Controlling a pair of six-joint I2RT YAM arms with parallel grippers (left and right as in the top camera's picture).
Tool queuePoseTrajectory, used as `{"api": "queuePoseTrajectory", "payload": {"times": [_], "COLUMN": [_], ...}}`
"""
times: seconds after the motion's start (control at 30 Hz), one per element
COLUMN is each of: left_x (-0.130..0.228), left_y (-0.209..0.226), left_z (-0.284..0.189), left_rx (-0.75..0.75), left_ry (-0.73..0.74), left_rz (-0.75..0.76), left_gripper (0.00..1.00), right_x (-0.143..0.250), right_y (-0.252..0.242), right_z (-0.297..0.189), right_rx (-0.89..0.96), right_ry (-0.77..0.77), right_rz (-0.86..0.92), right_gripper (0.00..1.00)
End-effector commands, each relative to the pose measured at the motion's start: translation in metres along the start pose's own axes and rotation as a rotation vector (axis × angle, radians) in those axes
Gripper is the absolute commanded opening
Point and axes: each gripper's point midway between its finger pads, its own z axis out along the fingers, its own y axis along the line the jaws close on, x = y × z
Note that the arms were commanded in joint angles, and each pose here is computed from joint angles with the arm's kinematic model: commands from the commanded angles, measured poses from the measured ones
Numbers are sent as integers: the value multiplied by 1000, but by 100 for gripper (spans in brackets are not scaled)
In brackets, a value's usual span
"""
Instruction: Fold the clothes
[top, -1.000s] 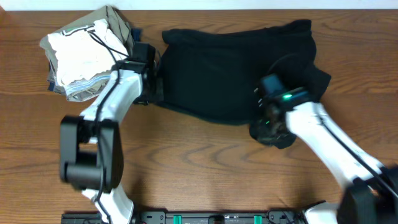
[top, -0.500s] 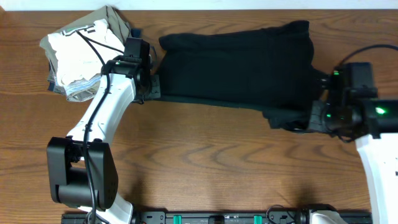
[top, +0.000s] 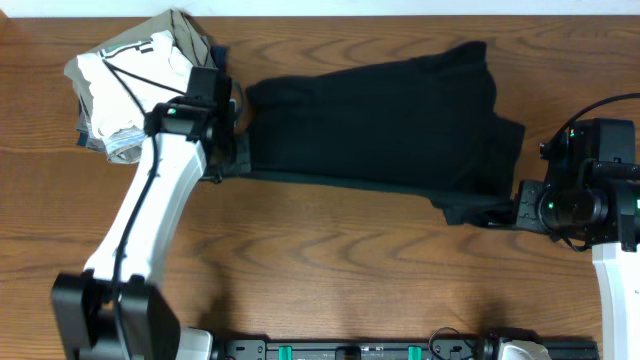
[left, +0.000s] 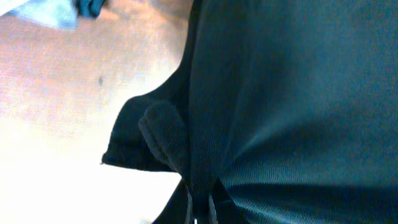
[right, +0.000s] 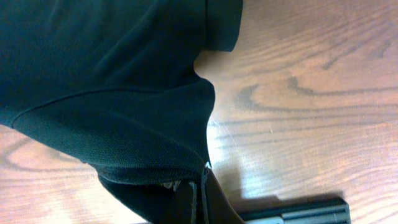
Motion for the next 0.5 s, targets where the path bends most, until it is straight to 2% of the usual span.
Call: {"api": "queuePoseTrajectory", "payload": {"times": [0.0,0.23,0.47], "left_x": [5,14,-2], "left_y": [6,-6,-8], "left_z": [-12,-9,-7], "left_rx": [-25,-25,-38], "left_ry": [-10,24,-40], "left_rz": [-17,25,33], "left_gripper": [6,6,6], "right_x": [-4,-14,-42], "right_y": [-5,-4,3], "right_z": [-8,8,47], "right_rx": [14,20,7], "right_ry": [-27,6,56], "right_rz": [-15,-33,-37], "right_gripper": [1,1,1]}}
